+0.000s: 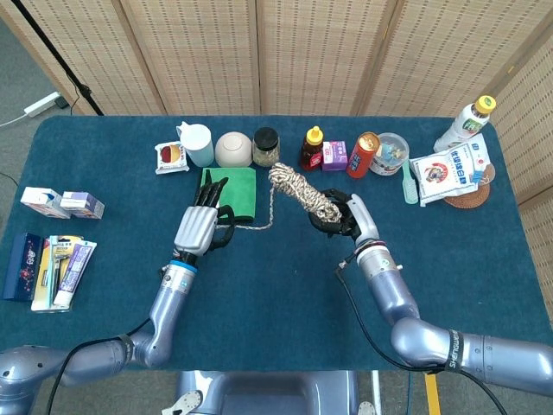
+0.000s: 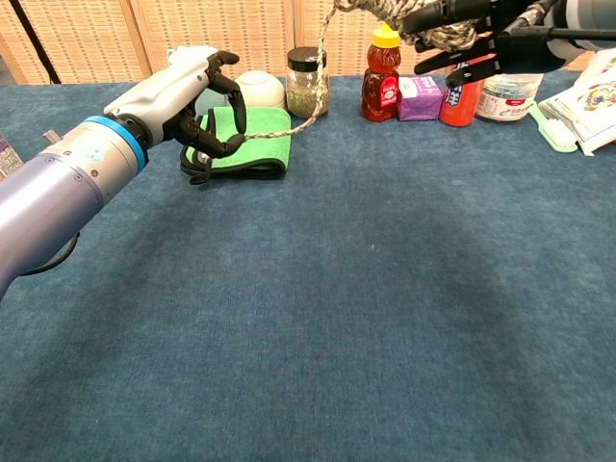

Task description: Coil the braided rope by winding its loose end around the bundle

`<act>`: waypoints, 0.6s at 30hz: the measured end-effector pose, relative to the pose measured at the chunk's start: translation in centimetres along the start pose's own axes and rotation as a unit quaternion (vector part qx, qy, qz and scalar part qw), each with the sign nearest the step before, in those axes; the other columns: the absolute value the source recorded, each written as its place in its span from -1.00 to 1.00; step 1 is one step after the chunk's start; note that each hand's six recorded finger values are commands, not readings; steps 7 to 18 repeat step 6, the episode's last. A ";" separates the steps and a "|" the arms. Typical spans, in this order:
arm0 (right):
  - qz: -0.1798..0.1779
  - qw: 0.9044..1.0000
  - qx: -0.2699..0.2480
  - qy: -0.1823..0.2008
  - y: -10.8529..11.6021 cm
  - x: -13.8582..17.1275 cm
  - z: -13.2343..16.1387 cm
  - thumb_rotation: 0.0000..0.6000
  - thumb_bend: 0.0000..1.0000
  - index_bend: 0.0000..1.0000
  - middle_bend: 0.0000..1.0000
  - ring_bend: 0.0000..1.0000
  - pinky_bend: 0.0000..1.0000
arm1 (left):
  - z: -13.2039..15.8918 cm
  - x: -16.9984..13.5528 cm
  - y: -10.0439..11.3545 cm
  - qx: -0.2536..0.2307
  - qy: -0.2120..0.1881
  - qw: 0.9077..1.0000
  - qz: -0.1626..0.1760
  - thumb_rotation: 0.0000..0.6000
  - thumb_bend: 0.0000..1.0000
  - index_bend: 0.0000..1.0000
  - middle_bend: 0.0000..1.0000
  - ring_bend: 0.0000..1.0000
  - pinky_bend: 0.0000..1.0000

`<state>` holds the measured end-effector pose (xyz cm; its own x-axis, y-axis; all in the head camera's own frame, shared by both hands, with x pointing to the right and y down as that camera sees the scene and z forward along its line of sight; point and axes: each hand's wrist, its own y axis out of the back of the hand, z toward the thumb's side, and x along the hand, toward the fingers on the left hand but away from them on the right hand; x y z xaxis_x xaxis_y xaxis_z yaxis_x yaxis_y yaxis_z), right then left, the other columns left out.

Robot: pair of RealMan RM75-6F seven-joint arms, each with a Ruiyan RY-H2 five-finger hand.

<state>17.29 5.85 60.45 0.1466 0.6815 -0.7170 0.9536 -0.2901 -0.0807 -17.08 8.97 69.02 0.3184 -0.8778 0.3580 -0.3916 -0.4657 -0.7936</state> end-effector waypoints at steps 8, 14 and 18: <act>-0.035 0.999 0.004 -0.007 0.7 -0.7 -0.4 1.00 1.00 0.37 0.26 -0.06 0.36 | 0.3 -0.6 0.1 0.005 -0.012 1.000 -0.005 1.00 -0.17 0.36 -1.00 -1.00 -1.00; -0.035 0.999 0.004 -0.007 0.7 -0.7 -0.4 1.00 1.00 0.37 0.26 -0.06 0.36 | 0.3 -0.6 0.1 0.005 -0.012 1.000 -0.005 1.00 -0.17 0.36 -1.00 -1.00 -1.00; -0.035 0.999 0.004 -0.007 0.7 -0.7 -0.4 1.00 1.00 0.37 0.26 -0.06 0.36 | 0.3 -0.6 0.1 0.005 -0.012 1.000 -0.005 1.00 -0.17 0.36 -1.00 -1.00 -1.00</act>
